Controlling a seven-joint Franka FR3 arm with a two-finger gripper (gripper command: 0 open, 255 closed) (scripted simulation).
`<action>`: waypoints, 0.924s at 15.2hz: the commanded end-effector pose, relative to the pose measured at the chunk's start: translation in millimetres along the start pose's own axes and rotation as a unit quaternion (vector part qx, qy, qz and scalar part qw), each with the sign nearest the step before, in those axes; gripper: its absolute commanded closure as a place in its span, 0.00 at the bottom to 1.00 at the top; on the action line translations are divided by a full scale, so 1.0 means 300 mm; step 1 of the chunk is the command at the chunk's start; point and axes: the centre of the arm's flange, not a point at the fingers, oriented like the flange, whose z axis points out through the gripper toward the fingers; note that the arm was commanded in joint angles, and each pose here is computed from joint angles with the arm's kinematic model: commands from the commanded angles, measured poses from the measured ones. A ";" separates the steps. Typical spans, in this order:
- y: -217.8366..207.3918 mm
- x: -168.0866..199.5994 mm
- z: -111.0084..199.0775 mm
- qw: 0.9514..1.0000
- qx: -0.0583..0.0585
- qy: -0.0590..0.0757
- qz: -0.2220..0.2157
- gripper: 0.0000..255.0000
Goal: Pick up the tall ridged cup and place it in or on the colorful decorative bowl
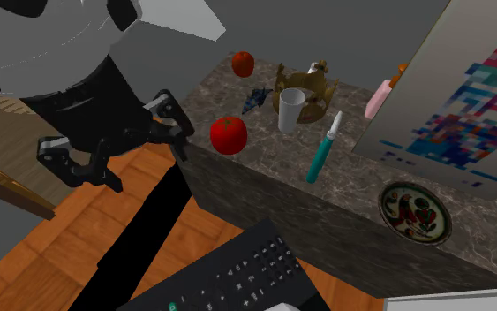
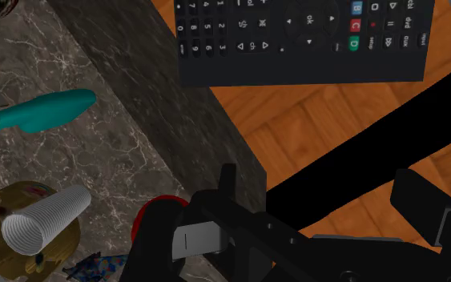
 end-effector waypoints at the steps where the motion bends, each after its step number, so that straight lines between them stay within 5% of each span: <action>1: 0.000 0.000 0.000 1.000 0.000 0.000 0.000 0.00; 14: 0.457 0.229 0.237 1.000 -0.003 0.016 -0.021 0.00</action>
